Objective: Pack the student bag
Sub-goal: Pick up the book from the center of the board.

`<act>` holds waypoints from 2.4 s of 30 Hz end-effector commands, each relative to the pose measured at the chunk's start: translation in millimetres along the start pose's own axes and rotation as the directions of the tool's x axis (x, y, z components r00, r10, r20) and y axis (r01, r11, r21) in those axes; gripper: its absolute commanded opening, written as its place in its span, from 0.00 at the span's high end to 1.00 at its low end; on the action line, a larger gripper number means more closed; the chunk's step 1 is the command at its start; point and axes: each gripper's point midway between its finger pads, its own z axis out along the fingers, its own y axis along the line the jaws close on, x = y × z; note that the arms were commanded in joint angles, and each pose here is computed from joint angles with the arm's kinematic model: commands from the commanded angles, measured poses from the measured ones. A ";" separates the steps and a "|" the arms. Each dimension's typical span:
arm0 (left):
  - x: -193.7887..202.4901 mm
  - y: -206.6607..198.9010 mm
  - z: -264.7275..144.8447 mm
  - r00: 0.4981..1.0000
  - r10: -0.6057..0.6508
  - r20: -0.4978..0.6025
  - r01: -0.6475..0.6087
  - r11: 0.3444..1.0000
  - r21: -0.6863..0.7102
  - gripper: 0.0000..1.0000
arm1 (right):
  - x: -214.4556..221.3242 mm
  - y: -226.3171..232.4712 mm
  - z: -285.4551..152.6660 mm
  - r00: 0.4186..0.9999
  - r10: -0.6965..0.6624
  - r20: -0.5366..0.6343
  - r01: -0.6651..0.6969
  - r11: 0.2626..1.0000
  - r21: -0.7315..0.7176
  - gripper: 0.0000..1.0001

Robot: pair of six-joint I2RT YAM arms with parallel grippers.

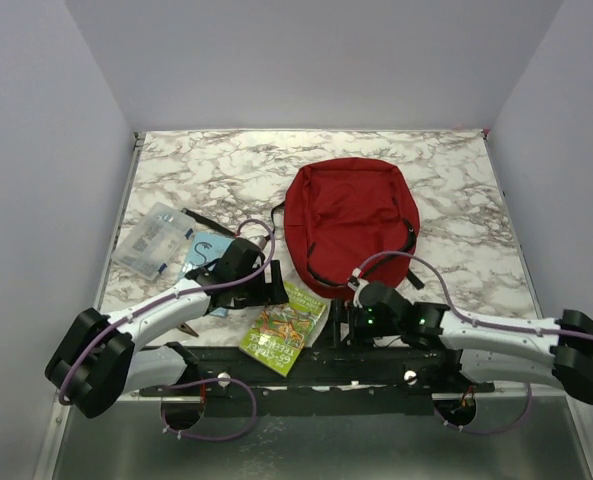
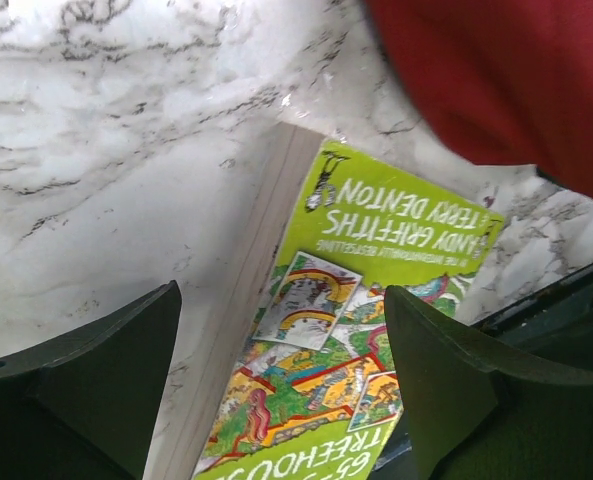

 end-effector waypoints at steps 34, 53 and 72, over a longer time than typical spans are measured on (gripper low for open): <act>-34.9 -0.3 -54.1 0.889 -0.334 0.314 0.263 0.933 0.246 1.00 | -58.6 49.2 68.6 0.987 0.135 0.092 -0.113 0.971 -0.210 0.03; -44.2 -13.4 -72.8 0.712 -0.663 0.233 0.490 0.706 0.511 1.00 | -55.6 78.7 63.9 0.989 0.132 0.069 -0.100 0.932 -0.349 0.19; -76.4 -10.7 -158.3 0.876 -0.050 0.480 0.012 0.997 0.082 0.01 | -82.1 160.9 36.4 0.957 -0.210 0.202 0.279 0.859 -0.430 1.00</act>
